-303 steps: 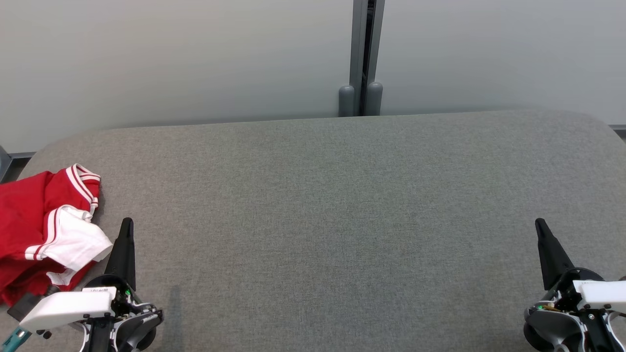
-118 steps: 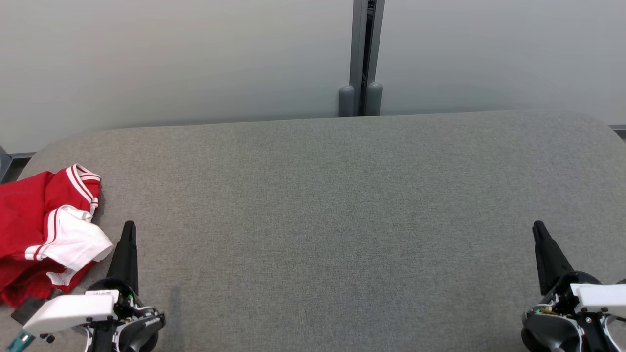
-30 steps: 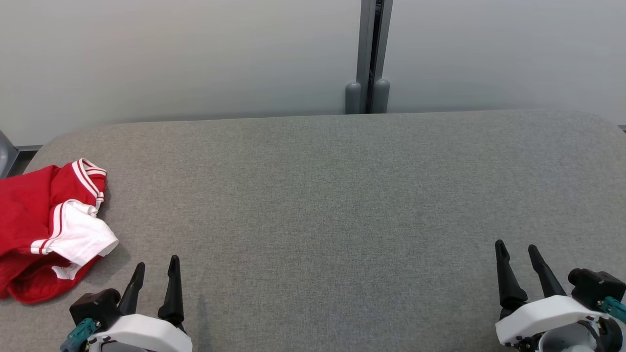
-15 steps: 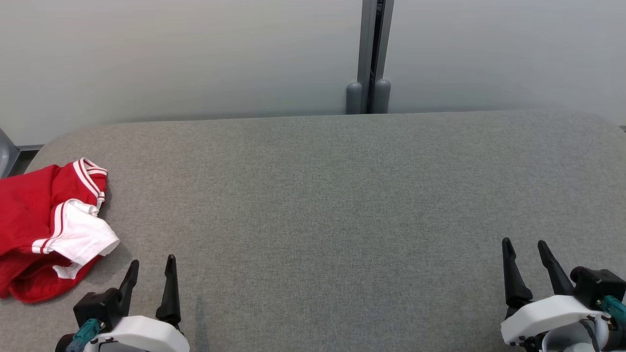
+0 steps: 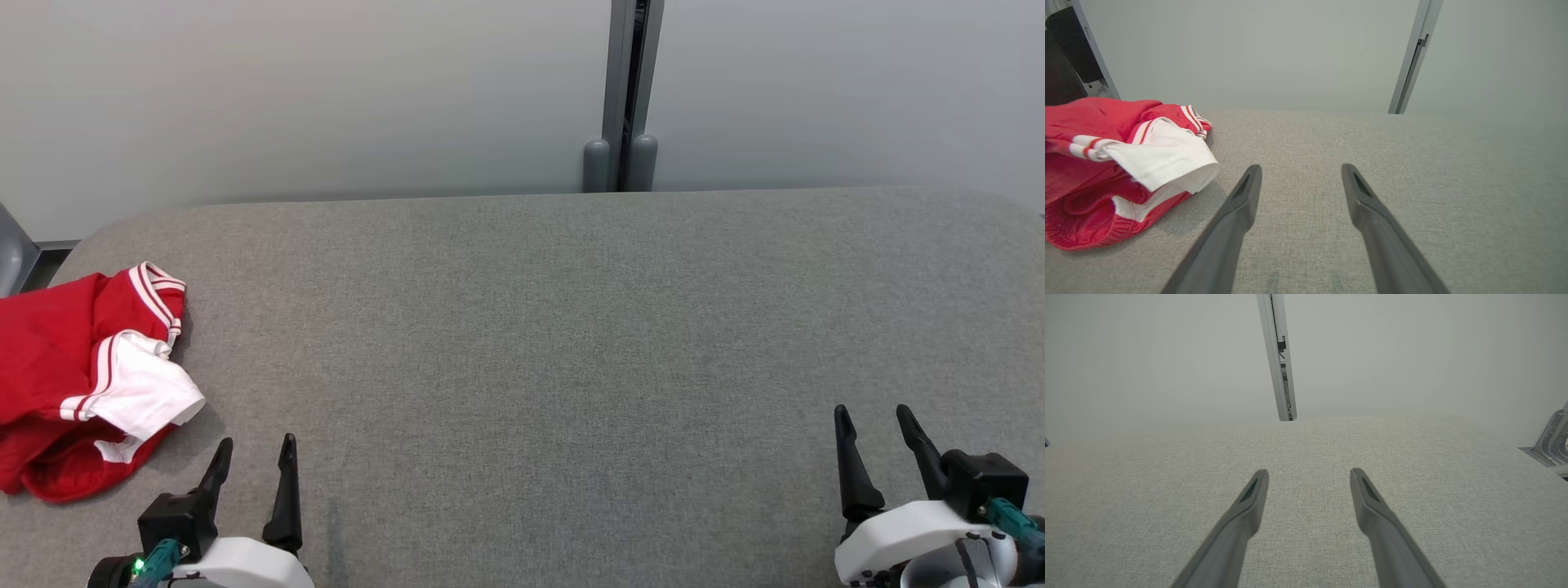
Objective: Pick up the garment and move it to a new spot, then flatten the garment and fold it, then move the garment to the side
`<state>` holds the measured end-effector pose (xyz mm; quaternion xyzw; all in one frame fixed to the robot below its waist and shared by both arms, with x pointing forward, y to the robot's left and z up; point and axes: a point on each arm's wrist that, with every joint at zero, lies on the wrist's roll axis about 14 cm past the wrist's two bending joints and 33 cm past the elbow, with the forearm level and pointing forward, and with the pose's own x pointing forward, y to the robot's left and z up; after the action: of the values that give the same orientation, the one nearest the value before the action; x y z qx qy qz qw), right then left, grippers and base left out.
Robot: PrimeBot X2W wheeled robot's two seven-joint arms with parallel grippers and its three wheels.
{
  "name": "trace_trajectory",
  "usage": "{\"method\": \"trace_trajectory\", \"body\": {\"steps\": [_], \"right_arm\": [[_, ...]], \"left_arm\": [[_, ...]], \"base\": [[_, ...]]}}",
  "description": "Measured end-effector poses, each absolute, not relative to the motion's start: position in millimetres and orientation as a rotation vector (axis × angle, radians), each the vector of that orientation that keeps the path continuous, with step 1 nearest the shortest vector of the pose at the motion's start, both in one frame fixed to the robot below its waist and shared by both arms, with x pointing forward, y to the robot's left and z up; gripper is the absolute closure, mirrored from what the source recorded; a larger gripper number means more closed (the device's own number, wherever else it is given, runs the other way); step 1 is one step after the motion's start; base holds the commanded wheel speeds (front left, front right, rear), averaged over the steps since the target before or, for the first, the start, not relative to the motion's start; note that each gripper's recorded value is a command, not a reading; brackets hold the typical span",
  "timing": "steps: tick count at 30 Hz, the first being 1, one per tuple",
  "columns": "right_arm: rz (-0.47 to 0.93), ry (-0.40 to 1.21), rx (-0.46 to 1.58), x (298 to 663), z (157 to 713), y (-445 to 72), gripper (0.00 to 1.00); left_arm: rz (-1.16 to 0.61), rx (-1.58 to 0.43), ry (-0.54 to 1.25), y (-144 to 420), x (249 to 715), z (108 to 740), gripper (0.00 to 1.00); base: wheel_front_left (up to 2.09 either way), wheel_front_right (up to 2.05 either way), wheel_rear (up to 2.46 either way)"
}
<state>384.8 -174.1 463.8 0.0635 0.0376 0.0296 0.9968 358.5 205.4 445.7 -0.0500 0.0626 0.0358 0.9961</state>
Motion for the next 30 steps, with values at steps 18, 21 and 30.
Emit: {"method": "trace_trajectory", "body": {"steps": [18,21,30], "right_arm": [[0.228,0.08,0.036,400.8,459.8,-121.3,0.0],[0.276,0.083,0.035,403.7,458.9,-104.4,0.0],[0.528,0.103,0.039,410.4,454.6,-12.9,0.0]], "left_arm": [[0.226,-0.03,0.137,256.1,321.3,439.6,0.0],[0.272,-0.035,0.148,268.4,307.8,436.0,0.0],[0.516,-0.055,0.164,327.1,238.7,430.1,0.0]], "base": [[0.0,0.0,0.0],[0.0,0.0,0.0],[0.0,0.0,0.0]]}}
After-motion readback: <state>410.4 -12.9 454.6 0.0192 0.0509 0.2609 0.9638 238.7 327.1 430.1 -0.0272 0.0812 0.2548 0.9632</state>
